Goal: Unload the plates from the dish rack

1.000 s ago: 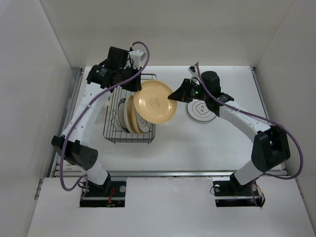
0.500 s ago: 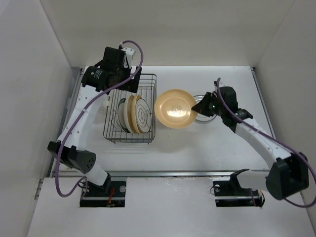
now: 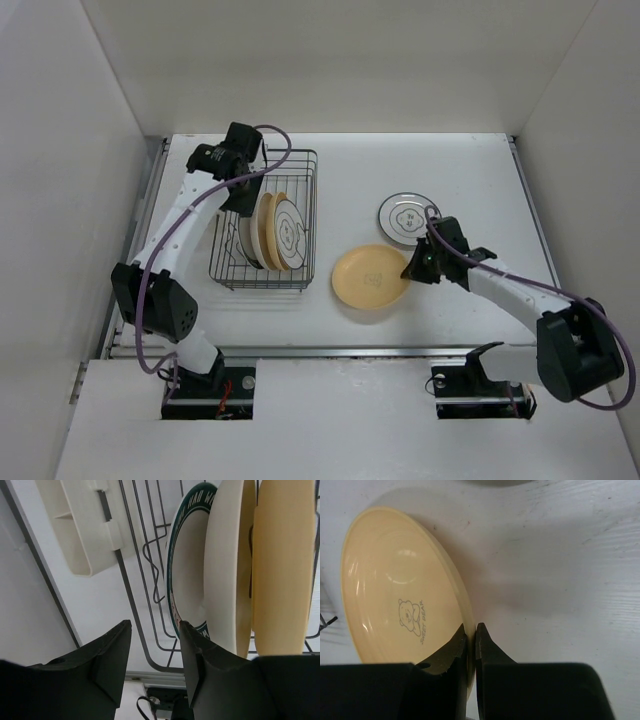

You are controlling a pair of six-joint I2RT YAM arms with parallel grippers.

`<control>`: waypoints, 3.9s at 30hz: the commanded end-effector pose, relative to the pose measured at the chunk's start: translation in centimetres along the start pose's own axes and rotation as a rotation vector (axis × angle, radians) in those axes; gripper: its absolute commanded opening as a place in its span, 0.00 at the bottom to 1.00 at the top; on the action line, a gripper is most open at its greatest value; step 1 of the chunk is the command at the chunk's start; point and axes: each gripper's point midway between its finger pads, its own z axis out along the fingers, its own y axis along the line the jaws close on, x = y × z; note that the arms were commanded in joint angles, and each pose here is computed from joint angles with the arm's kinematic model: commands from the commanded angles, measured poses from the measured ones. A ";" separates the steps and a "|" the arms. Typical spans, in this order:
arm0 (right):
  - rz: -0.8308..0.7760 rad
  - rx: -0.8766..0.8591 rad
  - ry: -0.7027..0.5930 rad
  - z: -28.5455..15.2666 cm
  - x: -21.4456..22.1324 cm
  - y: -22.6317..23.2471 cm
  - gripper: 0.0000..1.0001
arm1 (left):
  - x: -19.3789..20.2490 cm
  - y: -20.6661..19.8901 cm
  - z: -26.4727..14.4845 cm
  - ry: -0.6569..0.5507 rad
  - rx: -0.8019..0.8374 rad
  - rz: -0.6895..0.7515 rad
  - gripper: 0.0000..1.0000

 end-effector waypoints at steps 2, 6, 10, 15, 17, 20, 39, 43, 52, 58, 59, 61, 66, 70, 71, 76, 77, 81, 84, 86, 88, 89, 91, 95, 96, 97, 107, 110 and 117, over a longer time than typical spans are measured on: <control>-0.041 -0.031 -0.017 1.1 -0.4 1.4 0.00 | 1.0 0.1 0.3 0.034 0.012 -0.006 0.41; -0.058 -0.007 0.000 1.9 0.3 1.2 0.29 | 1.9 -0.4 2.0 0.096 0.012 0.011 0.42; -0.078 -0.022 -0.026 1.2 -0.2 1.9 0.66 | 2.1 -1.6 3.0 0.124 0.058 0.007 0.42; -0.098 -0.027 -0.087 -0.6 -1.9 2.6 0.70 | 1.7 -2.1 4.1 0.147 0.070 0.011 0.30; -0.099 -0.035 -0.096 -1.0 -2.3 3.0 0.70 | 1.7 -2.5 4.9 0.169 0.082 0.016 0.21; -0.099 -0.046 -0.125 -1.7 -3.1 3.6 0.70 | 2.0 -2.2 5.0 0.188 0.058 0.012 0.07; -0.177 -0.185 -0.264 -7.6 -9.1 9.8 0.80 | -7.7 5.4 -8.6 -0.257 -0.141 -0.110 0.00; -0.234 -0.347 -0.265 -8.9 -10.0 13.6 1.00 | -10.8 7.9 -12.8 -0.456 -0.218 -0.193 0.00; -0.343 -0.811 -0.339 -14.3 -12.5 23.5 1.00 | -13.2 0.4 -18.4 -0.652 0.299 -0.190 0.00; -0.360 -0.924 -0.274 -13.4 -12.7 26.0 1.00 | -9.7 -9.7 -18.3 -0.466 0.871 -0.024 0.00; -0.373 -0.945 -0.277 -13.4 -12.7 26.3 1.00 | -9.3 -10.2 -18.2 -0.445 0.899 -0.019 0.00; -0.345 -0.933 -0.260 -12.4 -12.7 25.7 1.00 | -9.3 -10.8 -17.8 -0.441 0.931 -0.003 0.00; -0.337 -0.993 -0.239 -12.4 -11.4 25.5 0.94 | -8.2 -11.9 -17.5 -0.393 1.010 0.016 0.00; -0.326 -1.021 -0.208 -12.1 -10.8 25.5 0.37 | -7.4 -12.5 -17.6 -0.370 1.054 0.029 0.00; -0.323 -1.029 -0.194 -12.0 -10.6 25.6 0.22 | -7.3 -12.6 -17.3 -0.360 1.055 0.026 0.00; -0.282 -1.016 -0.198 -12.0 -11.1 25.2 0.00 | -7.6 -11.4 -15.6 -0.370 0.930 0.007 0.32; -0.258 -0.996 -0.228 -12.1 -11.7 24.8 0.00 | -7.8 -10.7 -15.3 -0.381 0.880 -0.003 0.59; -0.125 -0.910 -0.298 -12.1 -14.1 22.4 0.00 | -8.4 -7.1 -13.3 -0.408 0.623 -0.058 1.00; 0.026 -0.752 -0.330 -10.3 -16.1 18.4 0.00 | -8.7 -3.3 -11.7 -0.417 0.387 -0.123 1.00; 0.109 -0.644 -0.369 -9.9 -17.4 15.8 0.00 | -8.5 -0.4 -11.0 -0.417 0.217 -0.173 1.00; 0.222 -0.469 -0.415 -8.4 -18.1 11.2 0.00 | -7.9 1.3 -10.2 -0.391 0.114 -0.178 1.00; 0.259 -0.424 -0.420 -7.8 -18.2 9.8 0.00 | -7.3 1.9 -9.7 -0.369 0.072 -0.155 1.00; 0.320 -0.311 -0.432 -6.9 -18.4 6.7 0.00 | -6.0 2.2 -7.4 -0.267 0.017 -0.114 1.00; 0.386 -0.165 -0.360 -2.8 -17.5 2.9 0.00 | -4.3 1.4 -4.3 -0.152 0.014 -0.066 1.00; 0.382 -0.142 -0.355 -2.1 -17.4 2.4 0.00 | -3.6 1.4 -3.6 -0.124 0.004 -0.059 1.00; 0.385 -0.131 -0.342 -1.8 -17.3 2.3 0.00 | -3.3 1.4 -3.0 -0.103 -0.010 -0.054 1.00; 0.397 0.045 -0.308 1.1 -15.5 -1.7 0.00 | -2.7 1.0 -1.4 -0.069 -0.011 -0.044 1.00; 0.376 0.075 -0.284 2.0 -15.0 -2.7 0.17 | -2.1 0.6 -0.6 -0.040 -0.002 -0.035 1.00; 0.355 0.201 -0.236 2.1 -14.0 -4.7 0.86 | -1.4 0.4 0.0 -0.012 -0.002 -0.027 1.00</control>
